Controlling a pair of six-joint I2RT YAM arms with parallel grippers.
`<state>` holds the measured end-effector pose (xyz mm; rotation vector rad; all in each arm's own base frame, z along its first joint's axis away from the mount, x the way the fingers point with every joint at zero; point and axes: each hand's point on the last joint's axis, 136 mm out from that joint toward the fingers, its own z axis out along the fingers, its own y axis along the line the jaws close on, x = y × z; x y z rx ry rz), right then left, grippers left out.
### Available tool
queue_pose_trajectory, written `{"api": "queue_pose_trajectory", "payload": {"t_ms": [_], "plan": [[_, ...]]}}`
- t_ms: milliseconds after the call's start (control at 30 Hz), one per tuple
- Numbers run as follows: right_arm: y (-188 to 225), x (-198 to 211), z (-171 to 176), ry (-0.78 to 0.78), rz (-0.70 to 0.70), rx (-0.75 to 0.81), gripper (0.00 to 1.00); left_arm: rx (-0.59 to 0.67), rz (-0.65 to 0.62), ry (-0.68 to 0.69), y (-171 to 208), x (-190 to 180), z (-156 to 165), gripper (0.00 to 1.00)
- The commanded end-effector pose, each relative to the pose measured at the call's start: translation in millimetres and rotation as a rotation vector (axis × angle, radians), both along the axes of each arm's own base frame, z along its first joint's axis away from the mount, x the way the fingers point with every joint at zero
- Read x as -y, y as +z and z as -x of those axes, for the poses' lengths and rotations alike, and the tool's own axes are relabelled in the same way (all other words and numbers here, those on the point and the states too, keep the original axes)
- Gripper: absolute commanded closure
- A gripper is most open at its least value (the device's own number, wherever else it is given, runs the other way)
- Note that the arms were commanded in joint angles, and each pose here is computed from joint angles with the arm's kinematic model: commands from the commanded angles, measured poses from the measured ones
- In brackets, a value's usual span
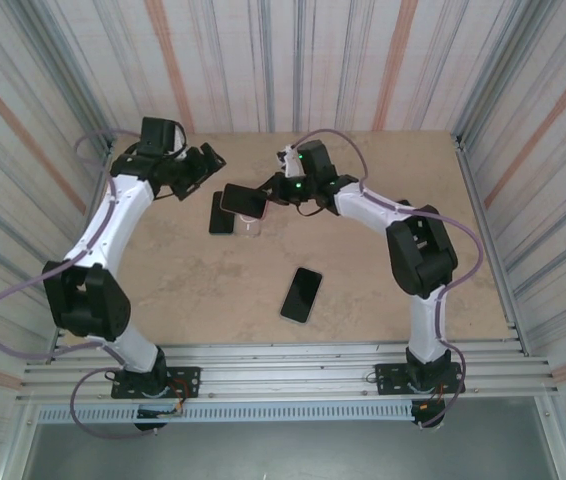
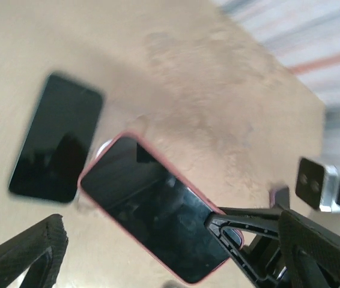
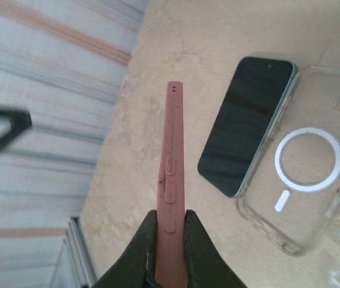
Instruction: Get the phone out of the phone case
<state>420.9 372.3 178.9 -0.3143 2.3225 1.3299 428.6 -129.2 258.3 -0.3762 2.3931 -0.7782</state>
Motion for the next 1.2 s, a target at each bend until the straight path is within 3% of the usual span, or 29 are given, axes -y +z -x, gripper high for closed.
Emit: {"api": "queue_pose_trajectory", "payload": {"t_ms": [0,133,333,567,833,1000,1167], "plan": [[58,11,22,0.167,-0.003,0.222,1.0,0.434,-0.114,-0.441,59,23,11,0.09],[67,25,38,0.277,0.055,0.326,1.0,0.572,-0.215,-0.727,68,35,32,0.11],[81,36,63,0.422,0.148,0.528,1.0,0.741,-0.262,-1.064,66,55,65,0.14],[94,42,83,0.51,0.235,0.654,1.0,0.715,-0.356,-1.324,25,78,90,0.15],[103,36,104,0.597,0.275,0.723,1.0,0.736,-0.385,-1.439,1,96,92,0.26],[113,33,111,0.619,0.276,0.744,1.0,0.704,-0.368,-1.479,-13,104,99,0.43],[120,33,112,0.611,0.261,0.755,1.0,0.685,-0.363,-1.501,-22,104,102,0.47]]}}
